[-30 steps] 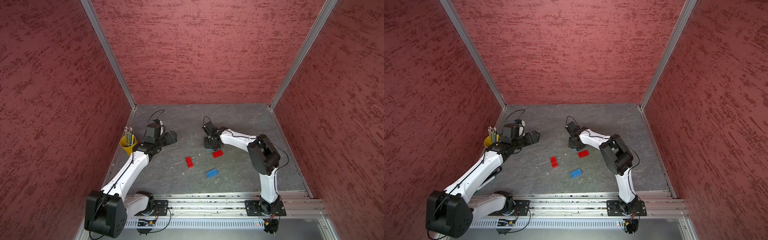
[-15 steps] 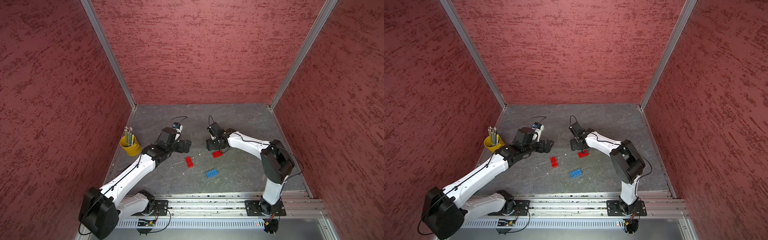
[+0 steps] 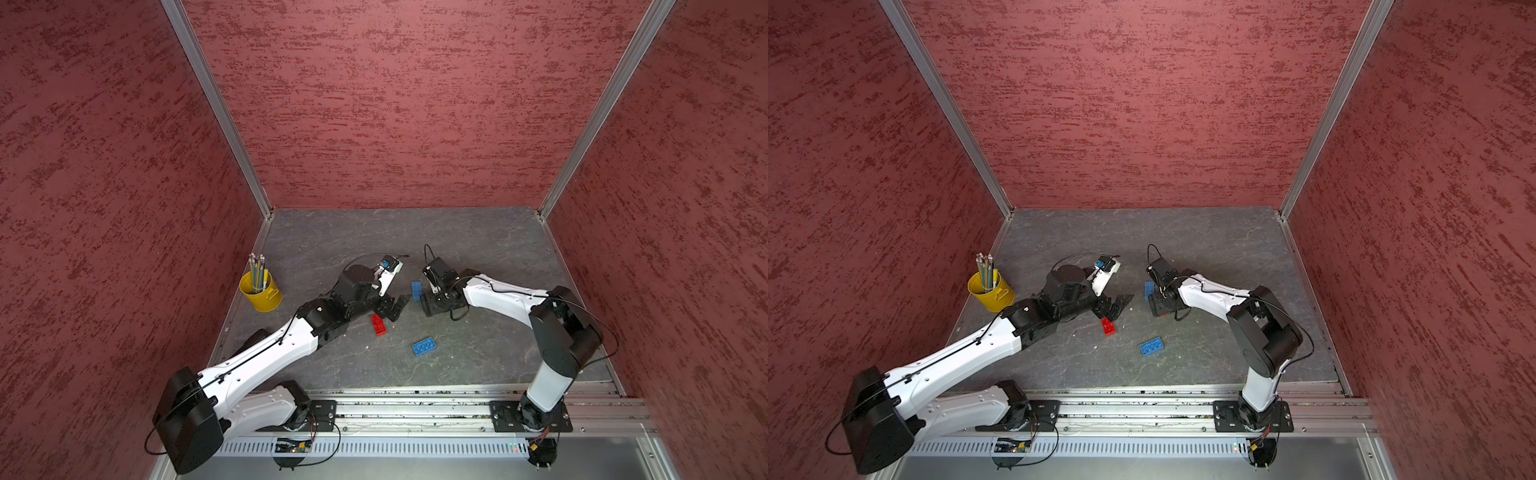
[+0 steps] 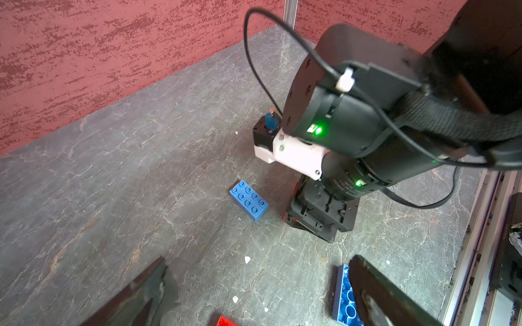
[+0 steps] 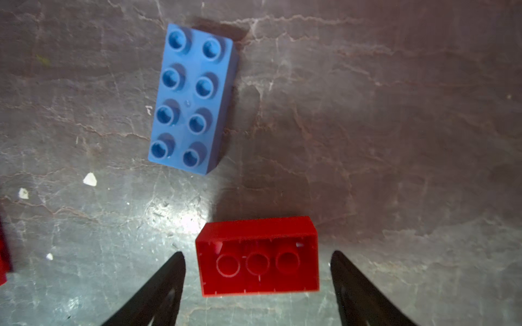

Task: Assemble a rectangle with lego
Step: Pick up the lego brick from the center of the board.

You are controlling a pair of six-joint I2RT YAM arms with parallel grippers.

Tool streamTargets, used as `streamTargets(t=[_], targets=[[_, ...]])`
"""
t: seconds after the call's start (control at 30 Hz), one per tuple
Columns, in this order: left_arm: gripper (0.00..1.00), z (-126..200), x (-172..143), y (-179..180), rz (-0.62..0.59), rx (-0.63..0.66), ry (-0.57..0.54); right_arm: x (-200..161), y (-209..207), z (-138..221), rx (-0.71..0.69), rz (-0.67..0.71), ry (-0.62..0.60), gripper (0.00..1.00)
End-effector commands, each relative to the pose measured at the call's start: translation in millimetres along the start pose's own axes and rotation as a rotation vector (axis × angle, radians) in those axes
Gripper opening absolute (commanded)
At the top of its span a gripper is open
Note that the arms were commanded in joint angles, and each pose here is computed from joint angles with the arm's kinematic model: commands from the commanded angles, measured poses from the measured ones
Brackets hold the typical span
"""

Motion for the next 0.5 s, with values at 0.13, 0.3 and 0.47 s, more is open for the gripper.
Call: streamTargets(t=[0.13,0.3,0.47], targets=[[1.00,-7,2,1,-0.030,0.026,-0.007,7,3,-14,-0.004,0.037,-0.021,0.78],[1.00,-8,5,2,-0.029,0.040,-0.017,6,1,-9,-0.018,0.023,-0.031,0.62],[1.00,-7,15,1,-0.020,0.035,-0.074,9,-3,14,-0.015,-0.020,-0.087,0.52]])
Point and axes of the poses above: each gripper's point midway between its finger pads, its own z axis back along the fingers, its own y axis along the line the jaws close on, x = y × z, the point moved 7 cm from there along z, back along the fingers, and after that the axes turned 14 degrees about z, right-handed, at the moved point
